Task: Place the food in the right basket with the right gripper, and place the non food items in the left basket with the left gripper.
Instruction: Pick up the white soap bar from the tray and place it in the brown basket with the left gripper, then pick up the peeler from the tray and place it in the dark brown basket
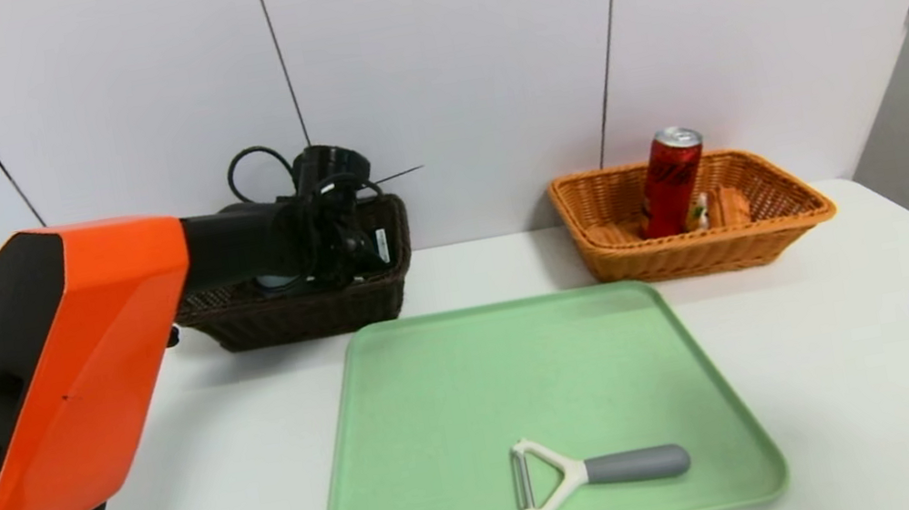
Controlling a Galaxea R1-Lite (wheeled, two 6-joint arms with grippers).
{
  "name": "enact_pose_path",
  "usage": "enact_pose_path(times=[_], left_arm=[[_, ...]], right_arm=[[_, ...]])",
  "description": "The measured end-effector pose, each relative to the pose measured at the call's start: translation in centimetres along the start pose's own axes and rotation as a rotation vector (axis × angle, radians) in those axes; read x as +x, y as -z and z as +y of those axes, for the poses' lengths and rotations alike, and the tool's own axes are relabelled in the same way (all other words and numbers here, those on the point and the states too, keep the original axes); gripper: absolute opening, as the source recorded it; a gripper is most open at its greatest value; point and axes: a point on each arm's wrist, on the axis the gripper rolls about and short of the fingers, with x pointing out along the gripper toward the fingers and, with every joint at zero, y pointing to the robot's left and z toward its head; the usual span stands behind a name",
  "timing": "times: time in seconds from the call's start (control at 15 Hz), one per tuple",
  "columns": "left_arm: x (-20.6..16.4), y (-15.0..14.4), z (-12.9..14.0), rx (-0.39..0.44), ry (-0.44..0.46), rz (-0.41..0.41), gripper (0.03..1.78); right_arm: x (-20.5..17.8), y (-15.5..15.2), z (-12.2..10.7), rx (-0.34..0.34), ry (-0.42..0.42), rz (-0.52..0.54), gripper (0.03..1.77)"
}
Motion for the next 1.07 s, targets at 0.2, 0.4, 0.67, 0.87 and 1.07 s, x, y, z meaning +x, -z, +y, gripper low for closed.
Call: enact_pose_path(times=[0.2, 0.4, 0.67, 0.87, 1.07], left_arm=[[0.2, 0.1, 0.1, -0.001, -0.003, 0.003, 0.98], [0.2, 0.2, 0.0, 0.001, -0.003, 0.008, 1.03], [0.1, 0.1, 0.1, -0.001, -0.004, 0.004, 1.31], [-0.8, -0.8, 0.3, -0.009, -0.001, -0.018, 1.43], [-3.5, -2.7, 0.5, -0.017, 0.017, -0.076, 1.52]], right_arm=[[0.0, 0.0, 0.0, -0.001, 0.000, 0.000, 1.70], [0.0, 0.0, 0.0, -0.001, 0.000, 0.000, 1.70], [-0.1, 0.0, 0.0, -0.001, -0.001, -0.004, 1.70], [-0.1, 0.0, 0.0, -0.002, 0.000, -0.004, 1.70], [-0.2, 0.0, 0.0, -0.001, 0.002, -0.008, 1.70]])
